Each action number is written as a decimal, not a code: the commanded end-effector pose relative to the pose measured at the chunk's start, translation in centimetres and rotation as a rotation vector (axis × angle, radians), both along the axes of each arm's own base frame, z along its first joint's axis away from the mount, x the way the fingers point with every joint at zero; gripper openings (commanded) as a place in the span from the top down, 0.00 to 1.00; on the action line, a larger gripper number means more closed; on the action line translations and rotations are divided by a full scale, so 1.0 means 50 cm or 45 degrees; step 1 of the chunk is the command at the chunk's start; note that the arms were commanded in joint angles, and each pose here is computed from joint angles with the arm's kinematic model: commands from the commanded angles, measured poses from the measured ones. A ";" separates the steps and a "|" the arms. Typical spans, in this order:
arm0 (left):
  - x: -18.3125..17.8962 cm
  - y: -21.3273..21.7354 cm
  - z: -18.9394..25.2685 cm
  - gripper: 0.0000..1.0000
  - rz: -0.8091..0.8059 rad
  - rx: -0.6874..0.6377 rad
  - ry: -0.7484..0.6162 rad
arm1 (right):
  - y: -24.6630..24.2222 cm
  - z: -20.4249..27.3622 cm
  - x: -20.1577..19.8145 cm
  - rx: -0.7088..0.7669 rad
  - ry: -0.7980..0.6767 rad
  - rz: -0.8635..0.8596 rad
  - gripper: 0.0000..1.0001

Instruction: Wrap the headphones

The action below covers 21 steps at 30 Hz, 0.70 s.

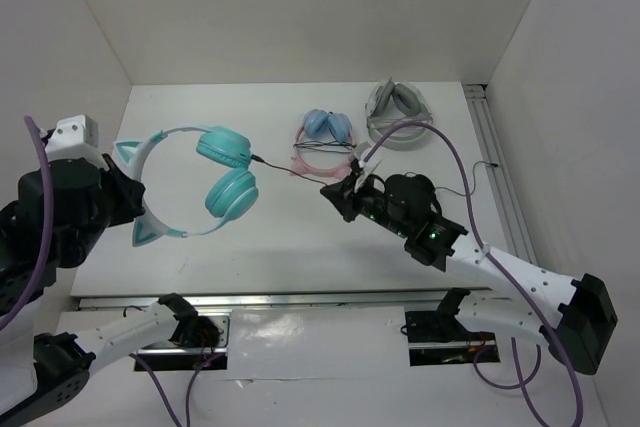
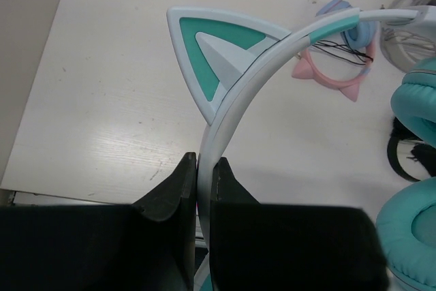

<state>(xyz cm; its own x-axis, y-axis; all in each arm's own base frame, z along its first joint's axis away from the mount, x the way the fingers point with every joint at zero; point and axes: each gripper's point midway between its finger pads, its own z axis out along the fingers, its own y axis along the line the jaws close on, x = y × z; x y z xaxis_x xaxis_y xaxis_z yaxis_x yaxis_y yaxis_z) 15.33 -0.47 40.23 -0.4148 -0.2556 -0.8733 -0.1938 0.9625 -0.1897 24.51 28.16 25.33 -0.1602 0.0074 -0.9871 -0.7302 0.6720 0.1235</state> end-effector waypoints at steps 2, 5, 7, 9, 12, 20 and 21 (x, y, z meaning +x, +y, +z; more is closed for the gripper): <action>0.014 -0.044 0.079 1.00 -0.049 -0.251 -0.166 | 0.059 0.067 -0.097 0.113 -0.202 0.448 0.89; 0.024 -0.075 0.111 1.00 -0.119 -0.315 -0.199 | 0.090 0.082 -0.105 0.108 -0.209 0.556 0.85; 0.035 -0.095 0.128 1.00 -0.165 -0.331 -0.205 | 0.106 0.077 -0.094 0.090 -0.200 0.569 0.83; 0.031 -0.113 0.162 1.00 -0.228 -0.386 -0.242 | 0.116 0.087 -0.094 0.099 -0.211 0.598 0.80; 0.038 -0.134 0.179 1.00 -0.272 -0.412 -0.248 | 0.126 0.111 -0.095 0.151 -0.241 0.619 0.73; 0.062 -0.137 0.181 1.00 -0.229 -0.415 -0.268 | 0.114 0.082 -0.092 0.177 -0.226 0.569 0.70; 0.067 -0.134 0.190 1.00 -0.212 -0.415 -0.283 | 0.112 0.075 -0.090 0.175 -0.222 0.557 0.69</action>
<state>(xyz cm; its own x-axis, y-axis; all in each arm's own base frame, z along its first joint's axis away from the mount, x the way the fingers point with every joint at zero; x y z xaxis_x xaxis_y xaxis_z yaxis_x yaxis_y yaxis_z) 17.76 -6.94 45.35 -0.4226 -0.3376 -0.8411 0.0165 0.9250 -0.3796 19.78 34.13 27.73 -0.0574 0.0461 -0.9973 -0.9609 0.2684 0.0677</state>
